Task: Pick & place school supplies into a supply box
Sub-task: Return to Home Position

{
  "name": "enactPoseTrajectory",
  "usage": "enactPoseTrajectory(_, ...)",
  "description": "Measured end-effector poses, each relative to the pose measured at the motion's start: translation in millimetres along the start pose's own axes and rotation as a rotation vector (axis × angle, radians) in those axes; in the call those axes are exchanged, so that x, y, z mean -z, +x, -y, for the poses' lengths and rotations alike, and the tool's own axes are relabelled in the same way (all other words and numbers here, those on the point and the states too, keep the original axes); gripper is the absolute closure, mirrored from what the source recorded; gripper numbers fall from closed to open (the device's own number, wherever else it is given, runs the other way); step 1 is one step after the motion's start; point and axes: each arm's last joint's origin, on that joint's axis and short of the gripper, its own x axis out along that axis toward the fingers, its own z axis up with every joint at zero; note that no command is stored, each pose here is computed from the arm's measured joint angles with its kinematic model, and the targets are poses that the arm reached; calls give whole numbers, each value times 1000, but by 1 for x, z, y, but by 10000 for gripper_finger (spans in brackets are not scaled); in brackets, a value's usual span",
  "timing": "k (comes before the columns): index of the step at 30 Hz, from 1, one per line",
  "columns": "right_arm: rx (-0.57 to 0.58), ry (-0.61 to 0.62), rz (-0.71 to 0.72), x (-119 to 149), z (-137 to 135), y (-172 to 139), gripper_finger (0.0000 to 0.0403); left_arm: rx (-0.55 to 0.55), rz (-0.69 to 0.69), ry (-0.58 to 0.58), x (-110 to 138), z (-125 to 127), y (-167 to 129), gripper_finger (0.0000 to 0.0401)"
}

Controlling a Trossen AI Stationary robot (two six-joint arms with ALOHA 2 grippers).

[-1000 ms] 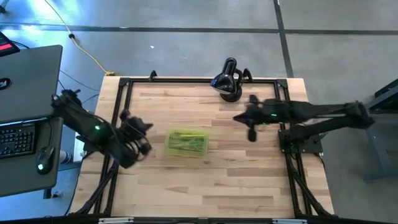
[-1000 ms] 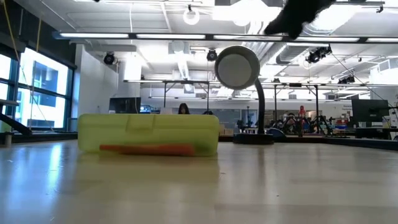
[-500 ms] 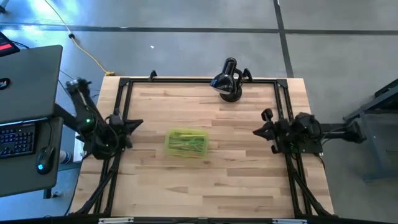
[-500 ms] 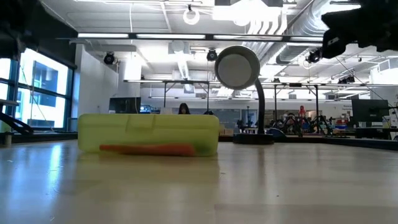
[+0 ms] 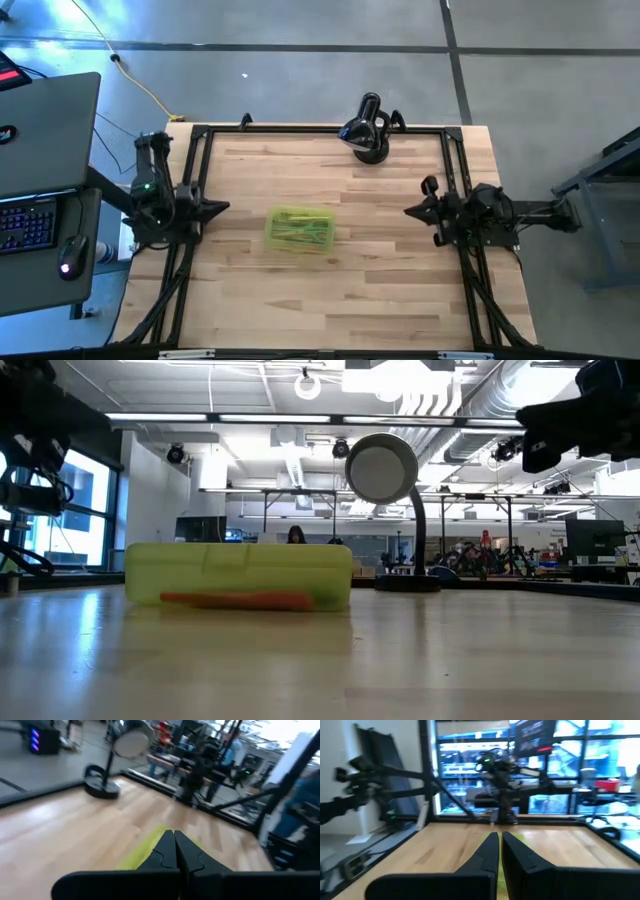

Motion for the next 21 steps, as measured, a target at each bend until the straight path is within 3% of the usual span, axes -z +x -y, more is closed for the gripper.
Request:
enactPoseTrajectory(3,62,13,2,0,2,0,403,43,-39,-44,1,8,0,384)
enactPoseTrajectory(10,147,96,8,0,4,0,403,95,-31,-7,24,29,4,384)
enactPoseTrajectory(16,243,96,15,0,7,-1,403,246,-40,230,24,39,3,384)
enactPoseTrajectory(21,251,122,19,0,7,-1,403,584,26,508,15,50,-1,384)
